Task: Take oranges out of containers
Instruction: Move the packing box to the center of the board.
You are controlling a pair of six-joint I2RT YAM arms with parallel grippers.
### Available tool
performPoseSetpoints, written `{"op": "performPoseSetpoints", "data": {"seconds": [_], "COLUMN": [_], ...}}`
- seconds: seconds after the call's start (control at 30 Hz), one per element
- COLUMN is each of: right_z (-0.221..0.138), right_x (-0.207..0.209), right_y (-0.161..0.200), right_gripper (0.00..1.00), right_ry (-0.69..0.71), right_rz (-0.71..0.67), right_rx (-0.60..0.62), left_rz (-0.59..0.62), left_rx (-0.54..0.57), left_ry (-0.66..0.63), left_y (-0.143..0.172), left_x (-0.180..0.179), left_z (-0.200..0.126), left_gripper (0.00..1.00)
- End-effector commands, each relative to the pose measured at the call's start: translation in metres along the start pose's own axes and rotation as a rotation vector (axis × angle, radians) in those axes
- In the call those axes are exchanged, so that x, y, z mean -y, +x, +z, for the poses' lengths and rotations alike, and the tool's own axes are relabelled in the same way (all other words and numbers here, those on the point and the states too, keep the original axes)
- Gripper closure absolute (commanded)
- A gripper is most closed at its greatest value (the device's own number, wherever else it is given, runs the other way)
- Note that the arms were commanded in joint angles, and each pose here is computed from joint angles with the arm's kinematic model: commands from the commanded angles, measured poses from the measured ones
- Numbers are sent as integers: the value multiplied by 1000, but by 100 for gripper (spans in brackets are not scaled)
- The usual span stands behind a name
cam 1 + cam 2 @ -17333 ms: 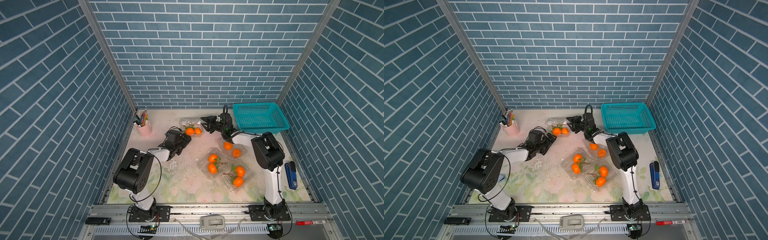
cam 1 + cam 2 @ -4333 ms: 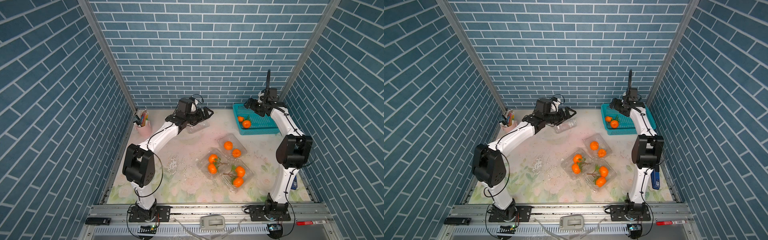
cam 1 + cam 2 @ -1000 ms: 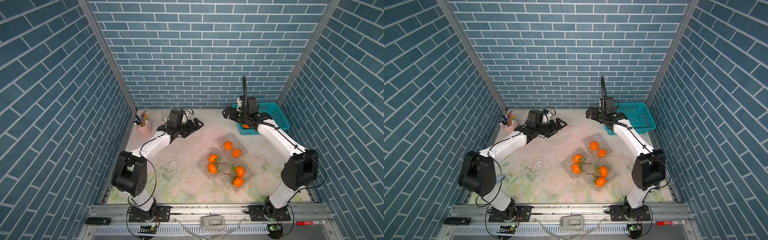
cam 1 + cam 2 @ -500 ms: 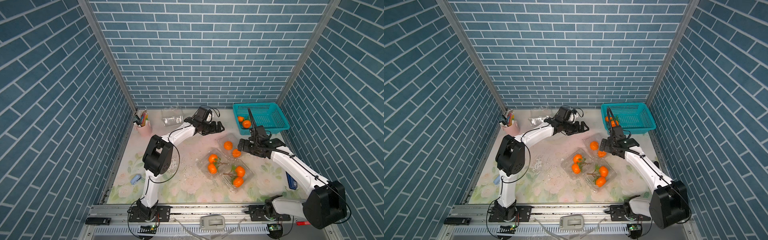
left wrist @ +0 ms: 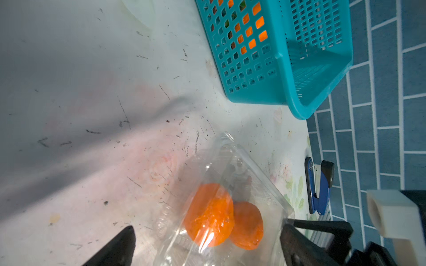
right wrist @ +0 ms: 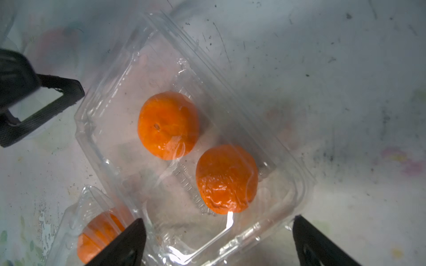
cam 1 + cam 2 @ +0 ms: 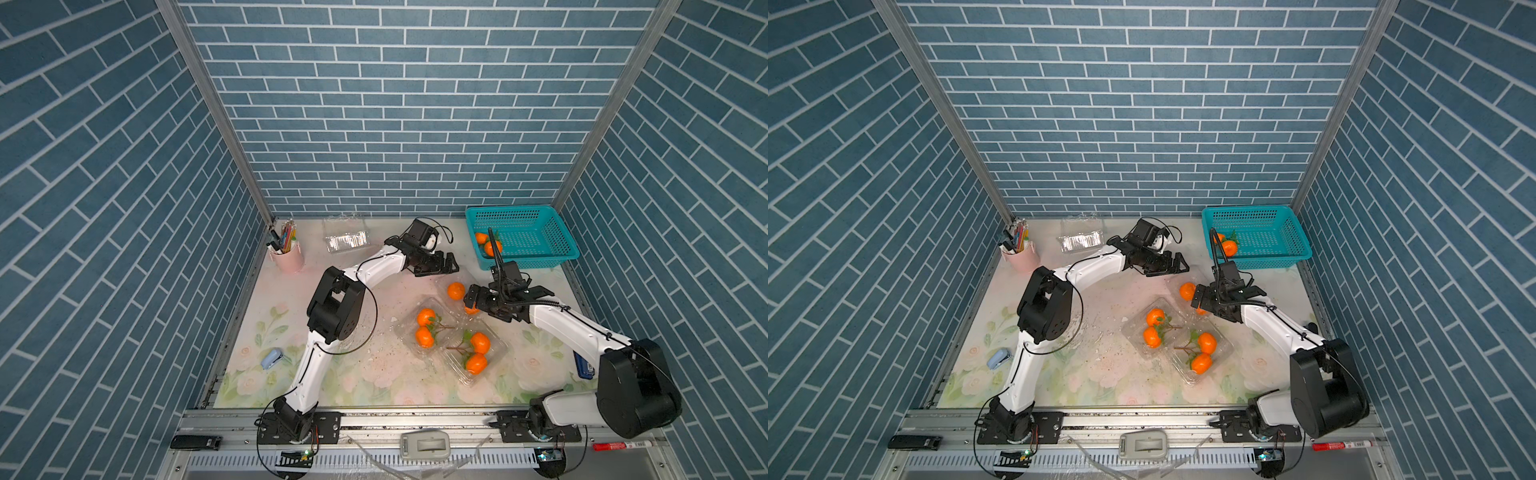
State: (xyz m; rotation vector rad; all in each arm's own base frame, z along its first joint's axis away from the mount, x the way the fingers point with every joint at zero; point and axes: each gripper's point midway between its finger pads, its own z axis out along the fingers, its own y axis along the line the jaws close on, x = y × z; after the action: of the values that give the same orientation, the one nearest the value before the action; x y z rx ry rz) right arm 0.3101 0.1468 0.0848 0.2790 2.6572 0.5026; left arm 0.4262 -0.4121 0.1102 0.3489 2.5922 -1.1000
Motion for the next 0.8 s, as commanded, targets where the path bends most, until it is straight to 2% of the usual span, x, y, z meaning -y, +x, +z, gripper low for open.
{"op": "performPoseSetpoints", "data": {"seconds": [0.0, 0.27, 0.4, 0.53, 0.77], "right_z": [5, 22, 33, 49, 59], "right_x": [-32, -71, -94, -120, -153], "right_y": [-23, -60, -79, -104, -142], "right_gripper": [2, 2, 3, 3, 3], "right_ry": [-112, -197, -245, -299, -345], "right_rz": [-29, -103, -103, -99, -119], "right_rx": [37, 36, 27, 37, 48], "left_rz": [-75, -164, -234, -311, -347], "left_rx": [28, 118, 166, 193, 177], "left_ry": [71, 119, 5, -47, -127], "left_y": [-10, -23, -19, -20, -31], "left_x": [-3, -22, -62, -97, -118], "left_z": [-9, -44, -71, -94, -124], "left_gripper": [1, 1, 1, 1, 1]}}
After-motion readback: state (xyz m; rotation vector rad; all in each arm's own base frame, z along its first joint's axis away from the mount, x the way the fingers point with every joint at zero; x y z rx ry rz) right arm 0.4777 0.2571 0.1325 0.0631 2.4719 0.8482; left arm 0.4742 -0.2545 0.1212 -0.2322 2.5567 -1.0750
